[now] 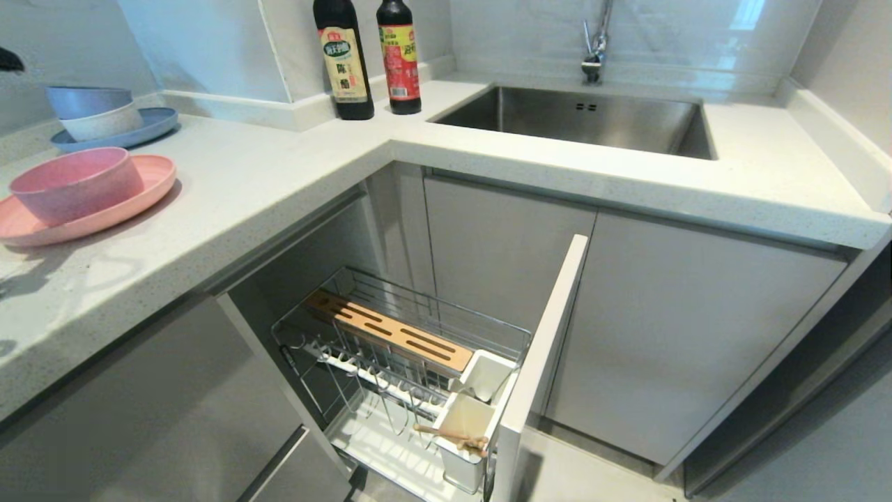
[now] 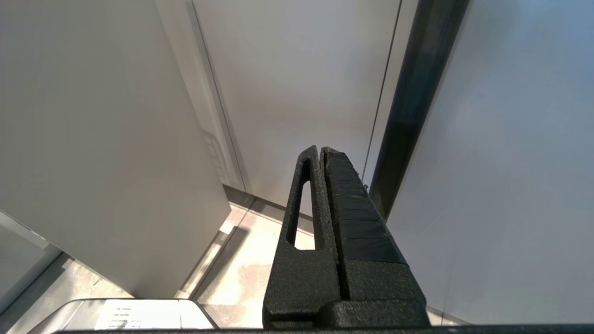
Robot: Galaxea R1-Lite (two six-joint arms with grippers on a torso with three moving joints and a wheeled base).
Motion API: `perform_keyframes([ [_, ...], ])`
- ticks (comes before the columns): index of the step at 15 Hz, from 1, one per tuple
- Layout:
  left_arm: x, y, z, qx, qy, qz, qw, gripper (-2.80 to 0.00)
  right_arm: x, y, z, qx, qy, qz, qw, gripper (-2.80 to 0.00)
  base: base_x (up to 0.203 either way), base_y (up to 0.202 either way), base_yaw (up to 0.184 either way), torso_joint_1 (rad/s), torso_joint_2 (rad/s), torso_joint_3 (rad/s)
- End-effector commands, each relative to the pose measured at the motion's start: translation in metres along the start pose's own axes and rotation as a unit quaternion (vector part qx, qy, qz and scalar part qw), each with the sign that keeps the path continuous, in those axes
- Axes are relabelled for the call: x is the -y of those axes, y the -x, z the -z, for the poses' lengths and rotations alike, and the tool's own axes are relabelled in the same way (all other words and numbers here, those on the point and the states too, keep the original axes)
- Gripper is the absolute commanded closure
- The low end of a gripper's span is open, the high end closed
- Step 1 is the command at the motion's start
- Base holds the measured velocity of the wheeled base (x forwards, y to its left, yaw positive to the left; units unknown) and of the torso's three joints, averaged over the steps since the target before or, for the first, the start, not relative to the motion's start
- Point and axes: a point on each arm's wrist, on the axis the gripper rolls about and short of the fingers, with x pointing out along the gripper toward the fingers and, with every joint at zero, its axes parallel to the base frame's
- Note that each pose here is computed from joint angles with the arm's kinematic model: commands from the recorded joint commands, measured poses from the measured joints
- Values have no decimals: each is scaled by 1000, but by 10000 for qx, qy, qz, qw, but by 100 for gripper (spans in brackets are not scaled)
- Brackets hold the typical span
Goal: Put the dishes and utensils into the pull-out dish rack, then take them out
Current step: Take the spoon out of the cupboard
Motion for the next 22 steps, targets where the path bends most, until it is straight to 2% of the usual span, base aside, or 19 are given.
perform_keyframes([
  [1,14,39,-9,660,53,210,9976,0,0,0,0,-6,-1,-2,10000,0,0,0,0,0,0,0],
  [3,29,66,-15,1189,342,512,9910,0,0,0,0,-6,-1,-2,10000,0,0,0,0,0,0,0],
  [5,42,96,-15,1465,719,1027,9812,0,0,0,0,-7,-1,-6,10000,0,0,0,0,0,0,0],
  [8,56,118,-4,1236,1122,1871,9681,0,0,0,0,-6,-1,-5,10000,0,0,0,0,0,0,0],
  [10,62,110,13,763,1264,2166,9650,0,0,0,0,-6,-1,-4,10000,0,0,0,0,0,0,0],
  [12,75,103,25,360,1226,2628,9563,0,0,0,0,-6,-1,-3,10000,0,0,0,0,0,0,0],
  [14,95,91,43,-241,1062,3061,9458,0,0,0,0,-6,-1,-2,10000,0,0,0,0,0,0,0],
  [16,126,69,70,-1017,764,3302,9353,0,0,0,0,-6,-1,-2,10000,0,0,0,0,0,0,0],
  [19,163,40,114,-2201,164,3103,9247,0,0,0,0,-7,-1,-10,10000,0,0,0,0,0,0,0],
  [22,188,13,147,-3056,-307,2715,9121,0,0,0,0,-6,-1,-2,10000,0,0,0,0,0,0,0],
])
